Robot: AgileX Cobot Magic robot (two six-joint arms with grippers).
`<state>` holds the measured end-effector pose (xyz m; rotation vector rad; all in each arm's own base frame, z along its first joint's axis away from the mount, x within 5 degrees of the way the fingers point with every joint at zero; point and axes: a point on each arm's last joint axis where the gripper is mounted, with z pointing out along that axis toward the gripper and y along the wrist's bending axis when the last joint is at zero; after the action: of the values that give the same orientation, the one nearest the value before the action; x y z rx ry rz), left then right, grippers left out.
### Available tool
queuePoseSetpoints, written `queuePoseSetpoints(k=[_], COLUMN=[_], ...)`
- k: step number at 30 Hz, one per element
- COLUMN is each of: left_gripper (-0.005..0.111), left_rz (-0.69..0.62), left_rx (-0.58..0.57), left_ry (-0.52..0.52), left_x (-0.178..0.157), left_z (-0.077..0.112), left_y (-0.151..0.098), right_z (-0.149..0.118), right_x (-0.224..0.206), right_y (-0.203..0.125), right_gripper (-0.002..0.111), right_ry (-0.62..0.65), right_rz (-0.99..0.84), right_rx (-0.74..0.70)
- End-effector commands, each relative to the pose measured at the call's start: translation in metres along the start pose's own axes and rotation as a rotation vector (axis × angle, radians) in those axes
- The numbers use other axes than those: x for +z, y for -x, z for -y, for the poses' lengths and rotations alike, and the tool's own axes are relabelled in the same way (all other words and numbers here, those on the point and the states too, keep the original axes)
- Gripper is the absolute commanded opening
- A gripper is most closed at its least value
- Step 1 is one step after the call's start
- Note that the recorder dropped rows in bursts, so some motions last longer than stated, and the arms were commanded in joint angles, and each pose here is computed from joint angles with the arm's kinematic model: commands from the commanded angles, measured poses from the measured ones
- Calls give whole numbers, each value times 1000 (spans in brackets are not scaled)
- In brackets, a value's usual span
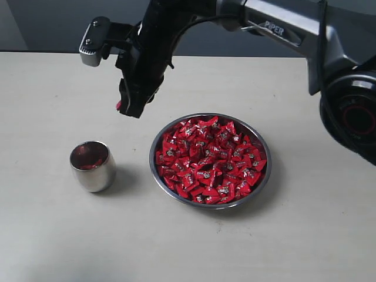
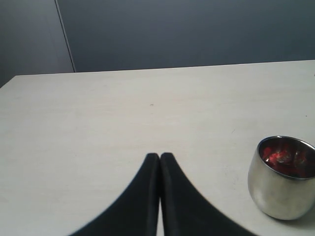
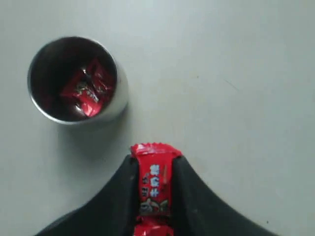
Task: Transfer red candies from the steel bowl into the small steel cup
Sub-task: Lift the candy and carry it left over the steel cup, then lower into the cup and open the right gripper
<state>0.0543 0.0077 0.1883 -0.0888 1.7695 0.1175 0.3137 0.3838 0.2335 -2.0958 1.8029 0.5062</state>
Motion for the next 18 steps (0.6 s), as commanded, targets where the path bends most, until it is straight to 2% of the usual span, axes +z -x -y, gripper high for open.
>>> queuePoseSetpoints(k=[1,10,18], left_gripper=[0,0,0], left_rz=[3,3,3], left_rx=[-5,-5,-5], left_ry=[0,0,0], left_x=[0,0,0], left_z=[0,0,0], left_y=[-1,-1,-1], right_z=[-5,-32,-41], right_x=[9,33,50], right_y=[14,39,39], right_gripper=[-1,-1,-1], right_ry=[22,52,107], right_rz=[71,82,49], right_rx=[5,-60,-41])
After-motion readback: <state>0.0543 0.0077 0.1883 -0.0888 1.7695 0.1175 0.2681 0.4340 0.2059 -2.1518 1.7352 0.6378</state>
